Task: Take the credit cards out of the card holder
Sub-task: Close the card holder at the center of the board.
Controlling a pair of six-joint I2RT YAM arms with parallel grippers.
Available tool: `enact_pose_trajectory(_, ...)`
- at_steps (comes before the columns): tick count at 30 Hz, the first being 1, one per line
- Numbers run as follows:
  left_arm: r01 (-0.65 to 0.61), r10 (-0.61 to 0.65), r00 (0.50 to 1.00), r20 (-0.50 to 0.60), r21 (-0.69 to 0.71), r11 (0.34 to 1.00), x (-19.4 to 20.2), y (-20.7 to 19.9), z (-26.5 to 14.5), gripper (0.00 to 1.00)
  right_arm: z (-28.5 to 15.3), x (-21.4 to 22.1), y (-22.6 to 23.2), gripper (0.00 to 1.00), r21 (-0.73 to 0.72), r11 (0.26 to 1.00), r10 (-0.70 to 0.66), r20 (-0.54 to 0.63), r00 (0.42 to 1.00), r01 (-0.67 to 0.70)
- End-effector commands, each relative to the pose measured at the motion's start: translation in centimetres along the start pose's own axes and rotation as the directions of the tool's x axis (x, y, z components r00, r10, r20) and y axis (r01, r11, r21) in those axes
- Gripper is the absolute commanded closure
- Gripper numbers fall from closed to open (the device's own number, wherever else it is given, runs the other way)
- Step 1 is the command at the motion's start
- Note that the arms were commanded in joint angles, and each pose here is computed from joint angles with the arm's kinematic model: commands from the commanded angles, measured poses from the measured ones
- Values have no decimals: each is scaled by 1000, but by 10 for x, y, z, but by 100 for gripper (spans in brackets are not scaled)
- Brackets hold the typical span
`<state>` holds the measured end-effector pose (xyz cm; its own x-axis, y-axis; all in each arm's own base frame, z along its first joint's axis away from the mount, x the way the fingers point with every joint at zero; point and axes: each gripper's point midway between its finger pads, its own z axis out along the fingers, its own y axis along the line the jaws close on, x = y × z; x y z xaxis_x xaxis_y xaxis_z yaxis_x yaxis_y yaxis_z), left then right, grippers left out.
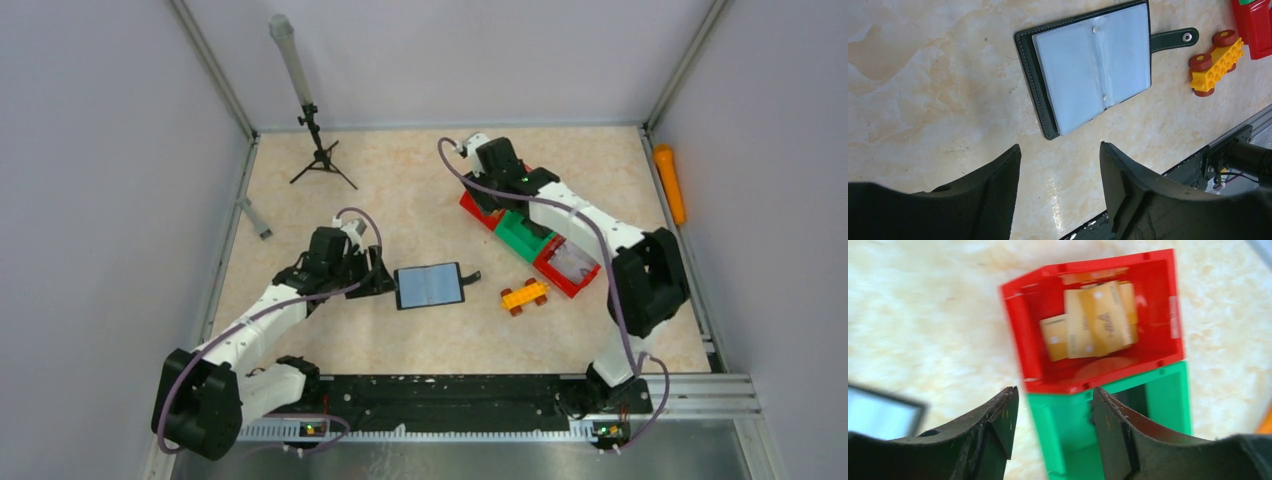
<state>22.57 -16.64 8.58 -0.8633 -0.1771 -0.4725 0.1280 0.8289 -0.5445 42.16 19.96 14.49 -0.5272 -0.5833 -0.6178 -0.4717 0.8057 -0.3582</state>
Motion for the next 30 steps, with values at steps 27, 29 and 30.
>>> enact_pose_trajectory(27, 72, -57, 989, -136, 104, 992, 14, -10, 38, 43, -54, 80, 150, 60, -529, 672, 505, -184, 843, -518)
enact_pose_trajectory(29, 78, -62, 987, -148, 102, 992, 16, -9, 42, 43, -50, 82, 151, 67, -517, 680, 501, -190, 844, -520)
enact_pose_trajectory(30, 80, -64, 986, -151, 102, 992, 17, -8, 43, 43, -47, 85, 151, 68, -506, 687, 496, -199, 845, -522)
